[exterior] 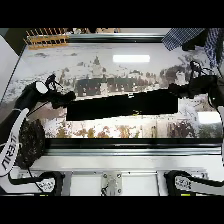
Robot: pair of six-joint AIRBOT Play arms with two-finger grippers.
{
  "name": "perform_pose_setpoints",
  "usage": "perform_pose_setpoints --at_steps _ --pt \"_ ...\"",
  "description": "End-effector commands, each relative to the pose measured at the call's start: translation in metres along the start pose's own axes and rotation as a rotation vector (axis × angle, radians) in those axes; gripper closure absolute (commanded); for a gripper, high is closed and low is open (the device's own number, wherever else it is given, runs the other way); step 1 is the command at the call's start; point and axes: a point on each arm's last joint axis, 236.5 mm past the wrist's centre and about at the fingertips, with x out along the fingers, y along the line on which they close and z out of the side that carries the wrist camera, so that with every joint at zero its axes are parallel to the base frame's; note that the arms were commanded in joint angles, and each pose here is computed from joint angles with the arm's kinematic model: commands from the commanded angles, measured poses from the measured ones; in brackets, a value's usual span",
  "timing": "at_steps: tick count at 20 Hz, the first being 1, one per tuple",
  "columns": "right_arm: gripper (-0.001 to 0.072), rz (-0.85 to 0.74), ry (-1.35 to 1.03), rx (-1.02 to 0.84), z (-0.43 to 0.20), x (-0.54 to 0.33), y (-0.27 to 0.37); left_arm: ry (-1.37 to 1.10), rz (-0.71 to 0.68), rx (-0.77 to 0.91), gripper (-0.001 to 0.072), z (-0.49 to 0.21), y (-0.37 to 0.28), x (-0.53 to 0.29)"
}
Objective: Fold the clothes and pants, and hang the long-sleeved shirts on hangers.
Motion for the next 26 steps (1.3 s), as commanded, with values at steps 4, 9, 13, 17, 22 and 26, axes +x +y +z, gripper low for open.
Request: perform_pose_setpoints --at_steps 4,9,13,17,22,26 --pt "0.0695 0.004 -0.096 -0.016 0.023 0.051 0.011 0.030 0.006 -0.016 0.0696 0.025 0.001 0.038" --pt "0.0404 0.044 -0.105 0.032 0.024 0.066 0.021 0.012 0.002 -0.013 0.0432 0.035 -0.001 0.040" --pt "0.0033 0.104 -0.096 0.049 0.042 0.044 0.037 -0.058 -0.024 0.013 0.0080 0.054 -0.017 0.013" --pt "0.0033 0.104 0.007 -0.008 0.048 0.000 0.005 -0.164 -0.072 0.060 0.0081 0.067 -0.044 -0.045" --pt "-0.0008 0.247 0.215 0.130 0.003 0.011 -0.061 -0.142 -0.093 0.130 0.0125 0.027 -0.070 -0.055" --pt "-0.0008 0.328 0.279 0.157 -0.017 0.043 -0.077 -0.068 -0.093 0.193 0.0696 -0.015 -0.088 -0.030"
